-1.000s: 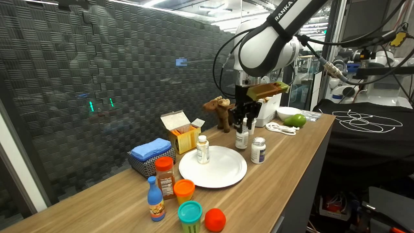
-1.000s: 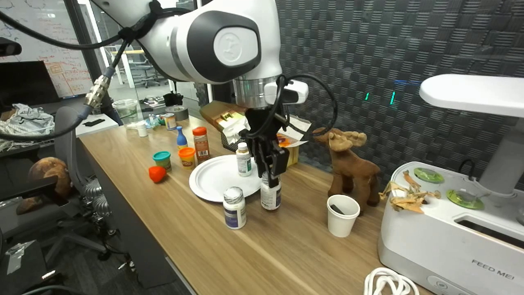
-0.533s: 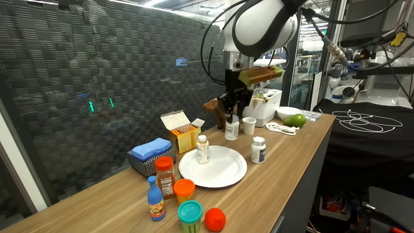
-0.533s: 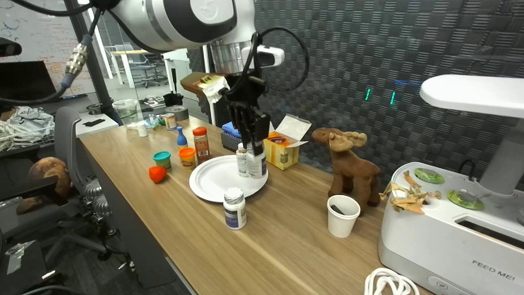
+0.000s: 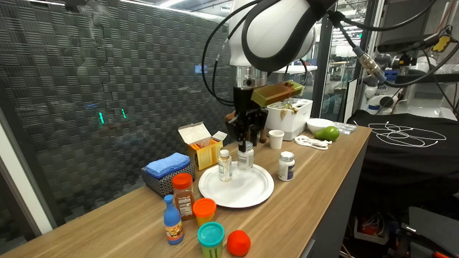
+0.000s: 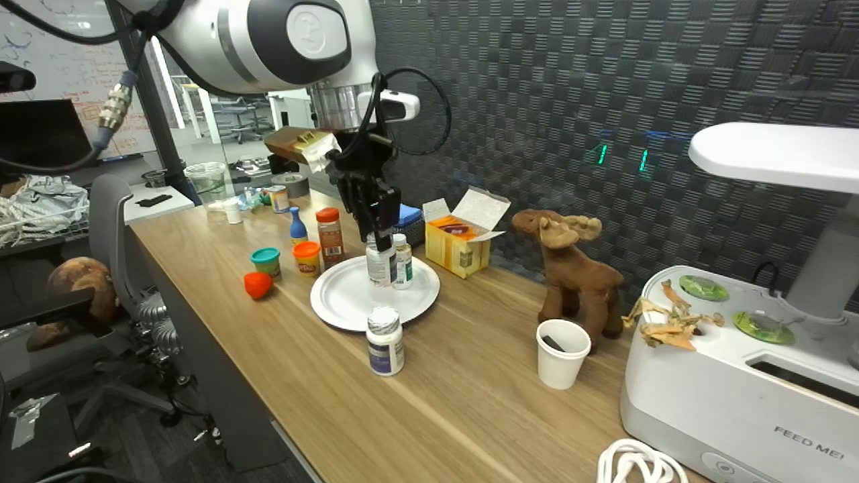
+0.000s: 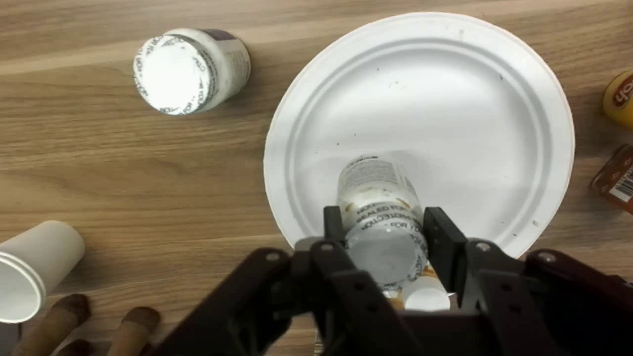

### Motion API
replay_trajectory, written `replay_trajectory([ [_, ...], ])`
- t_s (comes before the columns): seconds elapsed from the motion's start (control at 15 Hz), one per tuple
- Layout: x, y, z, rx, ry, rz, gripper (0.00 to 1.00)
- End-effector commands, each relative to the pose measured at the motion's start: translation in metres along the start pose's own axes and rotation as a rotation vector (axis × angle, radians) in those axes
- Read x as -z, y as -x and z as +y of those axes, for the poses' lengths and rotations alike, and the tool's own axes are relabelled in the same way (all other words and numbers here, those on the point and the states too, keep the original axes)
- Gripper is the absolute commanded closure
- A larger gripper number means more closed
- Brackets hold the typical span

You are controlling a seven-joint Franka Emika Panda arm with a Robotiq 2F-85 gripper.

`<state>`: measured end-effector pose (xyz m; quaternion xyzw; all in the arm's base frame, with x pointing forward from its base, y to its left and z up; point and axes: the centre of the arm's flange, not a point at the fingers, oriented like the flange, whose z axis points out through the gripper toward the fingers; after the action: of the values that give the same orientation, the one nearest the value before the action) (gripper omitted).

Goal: Pick up all the objects surrounding the white plate and arrange them on the plate

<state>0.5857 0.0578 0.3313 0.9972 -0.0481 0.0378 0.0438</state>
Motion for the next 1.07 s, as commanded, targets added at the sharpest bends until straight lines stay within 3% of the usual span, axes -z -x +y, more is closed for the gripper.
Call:
replay_trajectory([
  [0.0, -0.007, -0.005, -0.005, 0.020, 0.009, 0.018, 0.81],
  [1.0, -0.027, -0.028, 0.005, 0.038, 0.014, 0.070, 0.81],
])
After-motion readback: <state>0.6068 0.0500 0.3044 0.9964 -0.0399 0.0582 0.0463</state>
